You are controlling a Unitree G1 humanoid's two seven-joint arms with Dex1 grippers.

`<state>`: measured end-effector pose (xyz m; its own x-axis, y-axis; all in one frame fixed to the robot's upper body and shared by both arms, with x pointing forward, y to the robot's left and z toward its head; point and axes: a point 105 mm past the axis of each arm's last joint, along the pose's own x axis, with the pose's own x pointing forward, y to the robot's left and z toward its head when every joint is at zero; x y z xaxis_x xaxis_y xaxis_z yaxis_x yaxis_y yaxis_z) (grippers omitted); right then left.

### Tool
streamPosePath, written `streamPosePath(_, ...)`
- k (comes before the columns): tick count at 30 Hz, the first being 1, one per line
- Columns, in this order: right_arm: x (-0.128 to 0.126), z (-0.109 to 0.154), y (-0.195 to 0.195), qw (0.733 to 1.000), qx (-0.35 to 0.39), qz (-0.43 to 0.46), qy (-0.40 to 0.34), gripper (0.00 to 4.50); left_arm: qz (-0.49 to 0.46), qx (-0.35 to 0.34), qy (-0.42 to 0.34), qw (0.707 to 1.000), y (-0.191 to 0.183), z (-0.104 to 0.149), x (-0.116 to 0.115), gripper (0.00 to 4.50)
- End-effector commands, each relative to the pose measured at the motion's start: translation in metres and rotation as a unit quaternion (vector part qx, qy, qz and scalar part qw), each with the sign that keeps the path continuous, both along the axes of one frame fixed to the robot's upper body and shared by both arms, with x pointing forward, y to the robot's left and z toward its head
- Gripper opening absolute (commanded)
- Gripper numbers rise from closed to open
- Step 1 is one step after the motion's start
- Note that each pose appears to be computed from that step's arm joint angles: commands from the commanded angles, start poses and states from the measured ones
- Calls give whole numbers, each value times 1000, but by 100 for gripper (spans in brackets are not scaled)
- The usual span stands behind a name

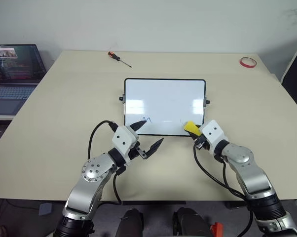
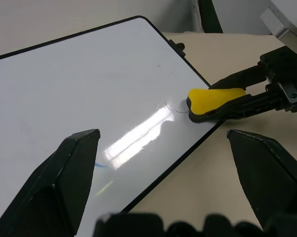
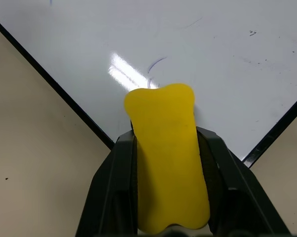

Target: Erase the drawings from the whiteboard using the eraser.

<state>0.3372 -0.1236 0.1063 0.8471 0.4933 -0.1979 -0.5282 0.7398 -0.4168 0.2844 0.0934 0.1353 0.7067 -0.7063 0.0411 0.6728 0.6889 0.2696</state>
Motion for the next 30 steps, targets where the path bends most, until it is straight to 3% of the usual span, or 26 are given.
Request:
streamPosePath(1,13,21,-6,999,25,-28,-39,125,-10,-5,-21,1000,-5,9,-2,450)
streamPosePath(6,21,38,17,996,35,-2,-83,125,-11,-6,-23,1000,-6,10,-2,450)
streamPosePath(13,26,32,32,997,10,15,-78,125,-7,-6,-26,1000,-5,12,-1,450)
streamPosePath(22,12,-9,0,997,-72,0,-10,125,-6,-8,-22,1000,-6,10,-2,450)
streamPosePath(30,-1,-13,-26,996,-84,-26,5,125,-13,-10,-21,1000,-8,11,-1,450)
